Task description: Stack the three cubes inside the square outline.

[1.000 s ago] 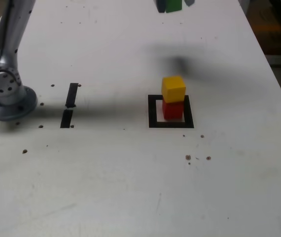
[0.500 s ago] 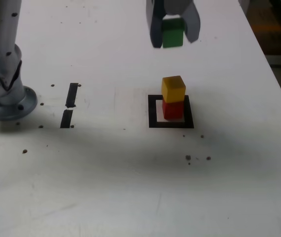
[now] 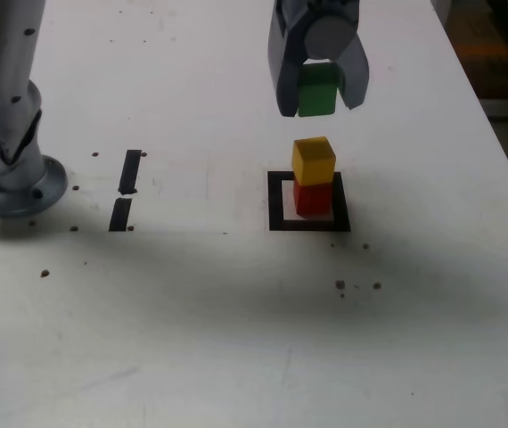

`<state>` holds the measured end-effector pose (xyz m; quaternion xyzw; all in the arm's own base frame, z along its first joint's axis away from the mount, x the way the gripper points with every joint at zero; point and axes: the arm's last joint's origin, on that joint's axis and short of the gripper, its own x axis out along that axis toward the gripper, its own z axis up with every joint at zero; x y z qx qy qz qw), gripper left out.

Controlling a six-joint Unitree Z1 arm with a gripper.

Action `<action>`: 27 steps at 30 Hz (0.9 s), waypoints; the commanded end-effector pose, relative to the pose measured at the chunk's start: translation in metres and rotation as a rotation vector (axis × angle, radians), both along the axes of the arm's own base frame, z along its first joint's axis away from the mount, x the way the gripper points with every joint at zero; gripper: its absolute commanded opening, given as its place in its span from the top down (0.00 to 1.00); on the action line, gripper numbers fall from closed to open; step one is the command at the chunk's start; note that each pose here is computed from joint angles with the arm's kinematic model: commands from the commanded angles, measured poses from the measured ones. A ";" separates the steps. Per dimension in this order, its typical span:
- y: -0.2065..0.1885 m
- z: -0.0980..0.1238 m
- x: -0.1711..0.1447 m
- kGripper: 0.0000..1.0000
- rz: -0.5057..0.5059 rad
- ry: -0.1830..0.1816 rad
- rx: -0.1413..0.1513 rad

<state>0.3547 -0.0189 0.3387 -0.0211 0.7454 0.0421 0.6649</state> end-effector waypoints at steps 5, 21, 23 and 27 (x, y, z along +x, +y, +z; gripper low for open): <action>-0.004 -0.016 0.004 0.79 -0.004 0.052 0.013; -0.009 -0.038 0.011 0.79 0.009 0.065 -0.001; -0.010 -0.042 0.012 0.77 0.010 0.064 -0.003; -0.010 -0.048 0.014 0.71 0.012 0.064 -0.004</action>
